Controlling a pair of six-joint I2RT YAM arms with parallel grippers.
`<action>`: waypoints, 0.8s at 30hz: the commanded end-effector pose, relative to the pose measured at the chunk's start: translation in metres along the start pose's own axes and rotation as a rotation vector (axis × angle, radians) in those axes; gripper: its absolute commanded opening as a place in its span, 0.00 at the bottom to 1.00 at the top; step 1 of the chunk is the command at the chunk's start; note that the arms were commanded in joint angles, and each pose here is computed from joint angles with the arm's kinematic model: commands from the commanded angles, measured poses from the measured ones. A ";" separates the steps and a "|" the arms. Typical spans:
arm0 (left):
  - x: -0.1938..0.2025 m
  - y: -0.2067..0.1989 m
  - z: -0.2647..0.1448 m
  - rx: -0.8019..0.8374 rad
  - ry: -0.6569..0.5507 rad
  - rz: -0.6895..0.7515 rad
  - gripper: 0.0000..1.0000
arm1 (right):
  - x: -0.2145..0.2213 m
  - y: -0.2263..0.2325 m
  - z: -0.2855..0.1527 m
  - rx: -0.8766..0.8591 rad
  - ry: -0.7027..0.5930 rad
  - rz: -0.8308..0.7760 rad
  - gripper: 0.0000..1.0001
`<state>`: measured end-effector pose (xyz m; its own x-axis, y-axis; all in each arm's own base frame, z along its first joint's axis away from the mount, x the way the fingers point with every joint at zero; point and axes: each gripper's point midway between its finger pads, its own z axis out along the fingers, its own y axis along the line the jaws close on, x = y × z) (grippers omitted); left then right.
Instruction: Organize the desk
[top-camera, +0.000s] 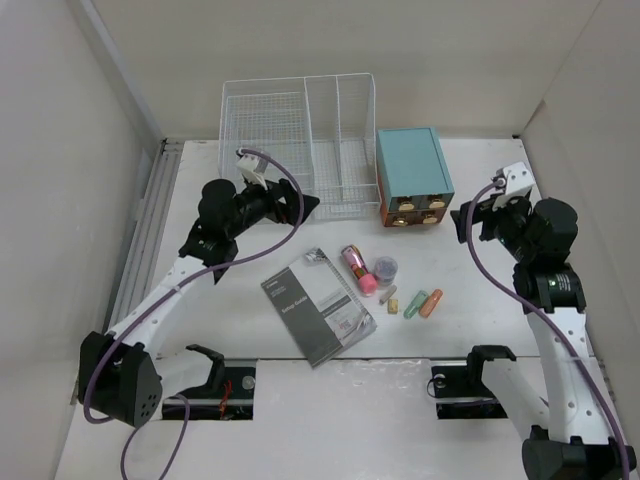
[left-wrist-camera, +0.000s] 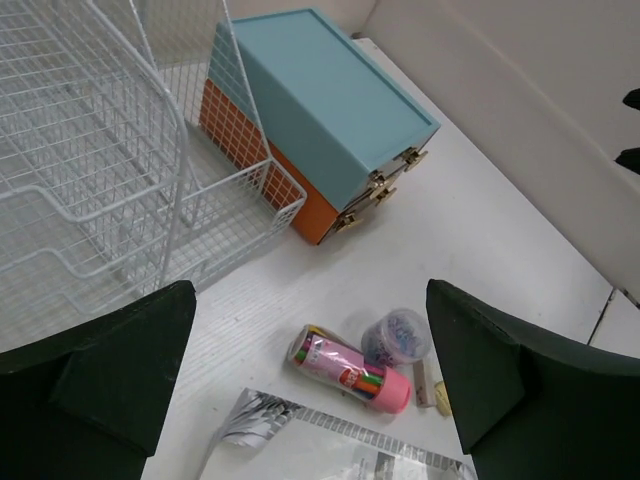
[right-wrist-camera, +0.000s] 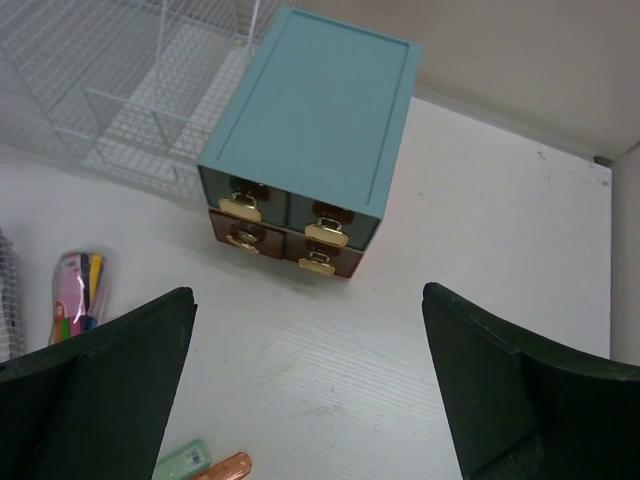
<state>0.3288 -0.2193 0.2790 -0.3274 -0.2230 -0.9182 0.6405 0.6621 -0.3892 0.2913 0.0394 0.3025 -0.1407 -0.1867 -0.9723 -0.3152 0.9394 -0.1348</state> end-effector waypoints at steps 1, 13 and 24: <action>-0.046 -0.045 -0.011 0.116 -0.136 0.087 1.00 | -0.021 0.021 -0.003 -0.129 -0.057 -0.039 1.00; 0.063 -0.068 -0.043 -0.280 -0.034 -0.296 0.55 | -0.001 0.156 0.039 -0.828 0.111 -0.017 0.20; 0.168 -0.040 -0.084 -0.529 0.128 -0.445 0.55 | 0.072 0.282 0.091 -1.168 0.377 -0.060 1.00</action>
<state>0.1860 -0.2380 0.1521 -0.6164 -0.3992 -0.6788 0.1339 0.7963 -0.5899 0.2746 0.2969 0.1663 -0.3557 -0.4785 -0.8028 -0.9342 0.2081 0.2899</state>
